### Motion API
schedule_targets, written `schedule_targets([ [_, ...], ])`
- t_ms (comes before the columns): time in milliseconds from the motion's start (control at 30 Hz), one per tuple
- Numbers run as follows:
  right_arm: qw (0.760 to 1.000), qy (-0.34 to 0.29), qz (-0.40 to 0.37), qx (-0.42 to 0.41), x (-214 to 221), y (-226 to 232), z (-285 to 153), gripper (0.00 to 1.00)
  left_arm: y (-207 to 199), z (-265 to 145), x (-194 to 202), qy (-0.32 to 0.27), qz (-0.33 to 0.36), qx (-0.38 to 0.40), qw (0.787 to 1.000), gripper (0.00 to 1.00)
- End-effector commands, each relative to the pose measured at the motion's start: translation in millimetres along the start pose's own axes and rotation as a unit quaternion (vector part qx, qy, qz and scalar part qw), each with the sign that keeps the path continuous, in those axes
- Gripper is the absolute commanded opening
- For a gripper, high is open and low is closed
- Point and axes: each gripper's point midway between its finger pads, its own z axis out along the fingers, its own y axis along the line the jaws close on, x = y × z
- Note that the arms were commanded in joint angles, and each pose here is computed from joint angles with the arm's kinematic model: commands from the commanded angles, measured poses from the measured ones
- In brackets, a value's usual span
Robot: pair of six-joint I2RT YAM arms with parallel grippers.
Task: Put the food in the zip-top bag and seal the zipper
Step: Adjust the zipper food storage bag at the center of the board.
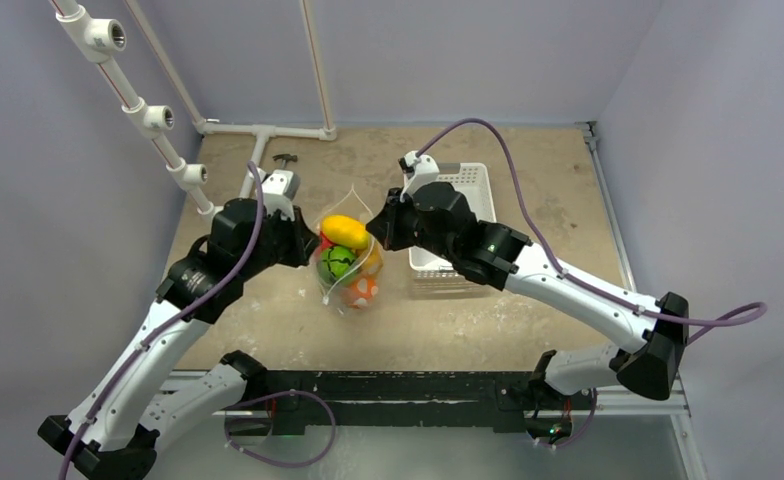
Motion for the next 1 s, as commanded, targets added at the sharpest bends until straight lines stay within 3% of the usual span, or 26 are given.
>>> schedule_targets([
  [0, 0.997, -0.034, -0.028, -0.062, -23, 23, -4, 0.00, -14, 7, 4, 0.003, -0.050, 0.032, 0.998, 0.00],
  [133, 0.997, -0.021, -0.045, -0.053, -5, 3, 18, 0.00, -11, 33, 41, 0.031, -0.096, 0.040, 0.994, 0.00],
  [300, 0.996, -0.006, -0.074, -0.052, 10, -8, 39, 0.00, -10, 52, 58, 0.035, -0.134, 0.047, 0.989, 0.00],
  [733, 0.981, -0.050, -0.154, -0.103, -36, 27, 34, 0.00, -34, 40, 22, -0.013, -0.176, 0.096, 0.980, 0.00],
  [967, 0.977, -0.023, -0.159, -0.138, -3, 27, 56, 0.00, -33, 56, 41, -0.003, -0.211, 0.105, 0.972, 0.00],
])
